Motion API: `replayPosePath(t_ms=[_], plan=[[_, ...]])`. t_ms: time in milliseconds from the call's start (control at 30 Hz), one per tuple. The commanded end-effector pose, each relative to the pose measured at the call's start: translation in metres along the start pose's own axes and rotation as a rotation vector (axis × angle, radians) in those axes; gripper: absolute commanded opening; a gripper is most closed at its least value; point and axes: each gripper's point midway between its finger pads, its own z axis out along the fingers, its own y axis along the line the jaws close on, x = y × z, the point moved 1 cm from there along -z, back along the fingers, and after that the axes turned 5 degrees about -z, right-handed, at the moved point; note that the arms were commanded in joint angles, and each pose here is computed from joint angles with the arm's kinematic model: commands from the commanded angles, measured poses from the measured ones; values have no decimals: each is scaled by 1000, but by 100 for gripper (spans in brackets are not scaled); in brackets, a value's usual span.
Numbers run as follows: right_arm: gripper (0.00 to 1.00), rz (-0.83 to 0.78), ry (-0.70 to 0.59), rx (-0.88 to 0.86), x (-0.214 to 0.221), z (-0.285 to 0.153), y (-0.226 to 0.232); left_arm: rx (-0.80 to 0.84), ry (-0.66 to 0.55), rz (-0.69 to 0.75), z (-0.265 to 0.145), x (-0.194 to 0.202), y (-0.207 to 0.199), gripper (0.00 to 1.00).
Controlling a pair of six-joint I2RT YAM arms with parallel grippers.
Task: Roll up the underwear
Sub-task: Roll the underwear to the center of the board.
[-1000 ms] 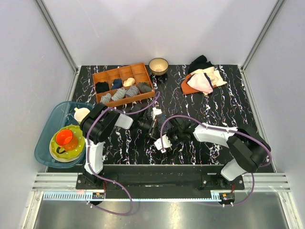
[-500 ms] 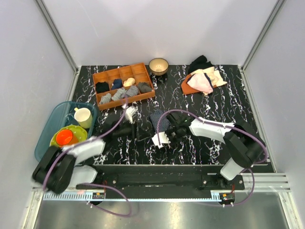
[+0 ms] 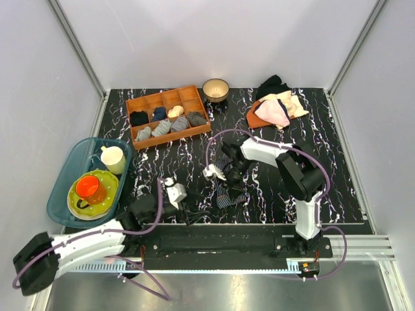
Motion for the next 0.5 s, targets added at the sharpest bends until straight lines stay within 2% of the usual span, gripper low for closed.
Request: replayPosePath(t_ms=[0,33,67,100,167,333,467], plan=[[24,172,-41,-64,5,-12,8,-48,109,198,24,9,8,70],[24,184,-41,-66,7,-12,7,-25,155,219,30,16,1,70],[25,194,-46,-66,8,-12,6,-26,259,253,33,39,6,70],[25,207,-52,-67,10,-14,5,-40,255,280,47,27,6,70],[26,224,-66,-73,10,-14,3,-32,351,338,56,46,6,70],[27,246,-85,-87,14,-12,2,-63,366,435,83,40,10,72],[27,260,-85,-94,17,-11,1,-53,467,488,96,59,17,71]])
